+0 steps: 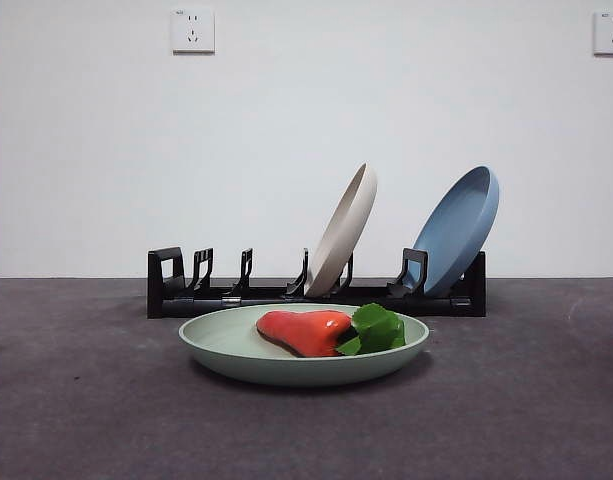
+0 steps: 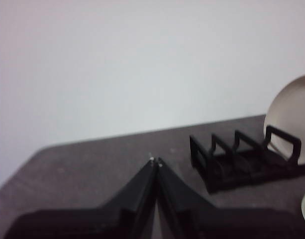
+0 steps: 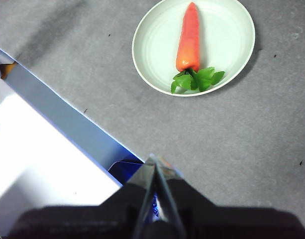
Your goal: Take the green plate from the plate rack,put the plate on the table,take the carrot from the table,put the carrot in the plate
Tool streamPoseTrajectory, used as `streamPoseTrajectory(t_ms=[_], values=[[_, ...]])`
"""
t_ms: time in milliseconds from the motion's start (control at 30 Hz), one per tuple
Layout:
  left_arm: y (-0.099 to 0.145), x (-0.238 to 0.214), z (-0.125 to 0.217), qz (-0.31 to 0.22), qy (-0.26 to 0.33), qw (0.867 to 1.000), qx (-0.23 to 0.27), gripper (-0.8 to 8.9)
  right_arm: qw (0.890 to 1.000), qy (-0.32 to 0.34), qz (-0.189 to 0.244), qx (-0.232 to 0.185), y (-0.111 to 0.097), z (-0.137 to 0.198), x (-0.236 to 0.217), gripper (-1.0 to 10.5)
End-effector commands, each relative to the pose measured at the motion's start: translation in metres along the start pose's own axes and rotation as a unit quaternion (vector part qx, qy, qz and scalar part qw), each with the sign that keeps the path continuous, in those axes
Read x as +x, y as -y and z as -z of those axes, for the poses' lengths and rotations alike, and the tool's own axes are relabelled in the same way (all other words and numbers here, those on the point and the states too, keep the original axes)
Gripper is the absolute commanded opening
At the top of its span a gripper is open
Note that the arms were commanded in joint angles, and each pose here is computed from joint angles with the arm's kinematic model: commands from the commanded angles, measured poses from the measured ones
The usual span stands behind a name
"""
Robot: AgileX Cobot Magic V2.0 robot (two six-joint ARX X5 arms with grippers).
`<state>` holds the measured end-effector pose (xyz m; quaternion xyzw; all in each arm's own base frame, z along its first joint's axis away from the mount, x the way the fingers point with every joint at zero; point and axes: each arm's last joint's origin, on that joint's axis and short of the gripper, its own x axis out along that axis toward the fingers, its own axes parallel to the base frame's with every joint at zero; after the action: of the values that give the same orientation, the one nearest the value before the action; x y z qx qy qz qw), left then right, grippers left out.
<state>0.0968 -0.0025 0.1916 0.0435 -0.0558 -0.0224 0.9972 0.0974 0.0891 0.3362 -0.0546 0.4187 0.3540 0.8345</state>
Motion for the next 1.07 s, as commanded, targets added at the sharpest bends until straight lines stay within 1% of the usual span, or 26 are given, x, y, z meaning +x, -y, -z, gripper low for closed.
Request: streamPoseTrajectory(t_ms=[33, 100, 300, 433, 600, 1067], values=[[0.001, -0.001, 0.013, -0.001, -0.007, 1.0, -0.024, -0.04, 1.0, 0.0, 0.0, 0.002, 0.0, 0.001, 0.0, 0.0], [0.001, -0.002, 0.02, 0.0, -0.02, 0.999, -0.033, -0.04, 1.0, 0.0, 0.001, 0.002, 0.0, 0.001, 0.0, 0.0], [0.003, -0.003, 0.033, 0.004, -0.084, 0.996, -0.04, -0.04, 1.0, 0.0, 0.001, 0.002, 0.0, 0.001, 0.0, 0.0], [0.004, -0.006, 0.044, 0.016, -0.143, 0.988, -0.063, -0.04, 1.0, 0.0, 0.001, 0.002, 0.0, 0.001, 0.0, 0.0], [0.004, -0.006, 0.044, 0.012, -0.143, 0.986, -0.085, -0.04, 1.0, -0.001, 0.001, 0.002, 0.0, 0.001, 0.0, 0.0], [0.004, -0.006, 0.044, 0.009, -0.143, 0.986, -0.085, -0.03, 1.0, 0.0, 0.001, 0.002, 0.0, 0.001, 0.0, 0.0]])
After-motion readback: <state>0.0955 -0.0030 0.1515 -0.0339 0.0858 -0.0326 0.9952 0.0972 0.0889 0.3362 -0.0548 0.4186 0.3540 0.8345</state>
